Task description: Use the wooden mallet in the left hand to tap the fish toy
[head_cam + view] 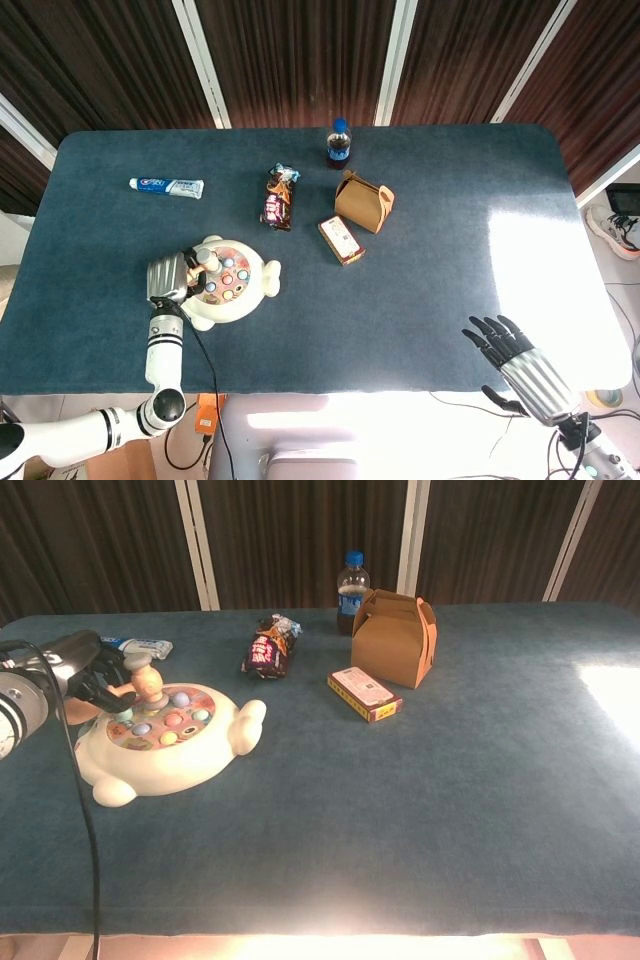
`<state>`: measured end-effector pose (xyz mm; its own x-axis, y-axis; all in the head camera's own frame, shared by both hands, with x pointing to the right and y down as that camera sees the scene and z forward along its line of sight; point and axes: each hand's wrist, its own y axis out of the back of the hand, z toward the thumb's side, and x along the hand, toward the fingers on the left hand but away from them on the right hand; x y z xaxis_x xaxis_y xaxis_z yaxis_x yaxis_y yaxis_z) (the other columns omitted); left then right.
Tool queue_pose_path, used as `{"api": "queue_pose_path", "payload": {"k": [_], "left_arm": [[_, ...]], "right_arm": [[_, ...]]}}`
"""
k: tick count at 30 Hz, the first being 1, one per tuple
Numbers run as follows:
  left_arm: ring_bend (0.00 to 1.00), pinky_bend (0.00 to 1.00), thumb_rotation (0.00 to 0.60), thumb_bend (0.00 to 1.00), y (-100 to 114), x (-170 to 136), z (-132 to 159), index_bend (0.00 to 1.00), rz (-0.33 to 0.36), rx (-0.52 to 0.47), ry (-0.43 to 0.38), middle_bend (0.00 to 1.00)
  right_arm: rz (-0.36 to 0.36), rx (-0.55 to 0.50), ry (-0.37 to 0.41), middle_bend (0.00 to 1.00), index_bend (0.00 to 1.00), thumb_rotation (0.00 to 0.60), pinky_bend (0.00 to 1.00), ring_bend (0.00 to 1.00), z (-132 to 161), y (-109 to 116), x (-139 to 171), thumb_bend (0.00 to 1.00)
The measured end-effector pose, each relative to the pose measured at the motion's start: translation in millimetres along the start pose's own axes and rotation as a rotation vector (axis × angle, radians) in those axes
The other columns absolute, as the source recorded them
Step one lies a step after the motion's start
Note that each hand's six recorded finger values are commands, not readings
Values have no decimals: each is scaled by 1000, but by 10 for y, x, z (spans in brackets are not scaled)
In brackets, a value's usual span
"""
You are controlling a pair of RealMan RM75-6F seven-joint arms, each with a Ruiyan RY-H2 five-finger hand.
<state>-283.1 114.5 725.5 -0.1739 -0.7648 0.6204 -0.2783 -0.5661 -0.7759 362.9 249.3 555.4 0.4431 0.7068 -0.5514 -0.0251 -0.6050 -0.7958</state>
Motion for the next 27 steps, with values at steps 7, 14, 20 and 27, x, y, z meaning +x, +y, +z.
{"api": "queue_pose_path", "payload": {"k": [7, 14, 20, 27], "left_arm": [[601, 591, 600, 741, 52, -1, 95, 757, 7, -44, -16, 628], [601, 590, 600, 741, 204, 43, 292, 757, 36, -88, -39, 628], [601, 590, 600, 740, 160, 71, 430, 757, 36, -67, -41, 628], [601, 590, 600, 739, 74, 82, 484, 757, 33, -37, -42, 628]], "right_arm": [[-4, -3, -1, 0, 0, 600, 0, 0, -5, 11, 12, 239], [-9, -7, 0, 0, 0, 600, 0, 0, -11, 25, 24, 239], [-11, -10, -3, 0, 0, 600, 0, 0, -24, 34, 35, 238], [-17, -15, -3, 0, 0, 600, 0, 0, -37, 52, 49, 239]]}}
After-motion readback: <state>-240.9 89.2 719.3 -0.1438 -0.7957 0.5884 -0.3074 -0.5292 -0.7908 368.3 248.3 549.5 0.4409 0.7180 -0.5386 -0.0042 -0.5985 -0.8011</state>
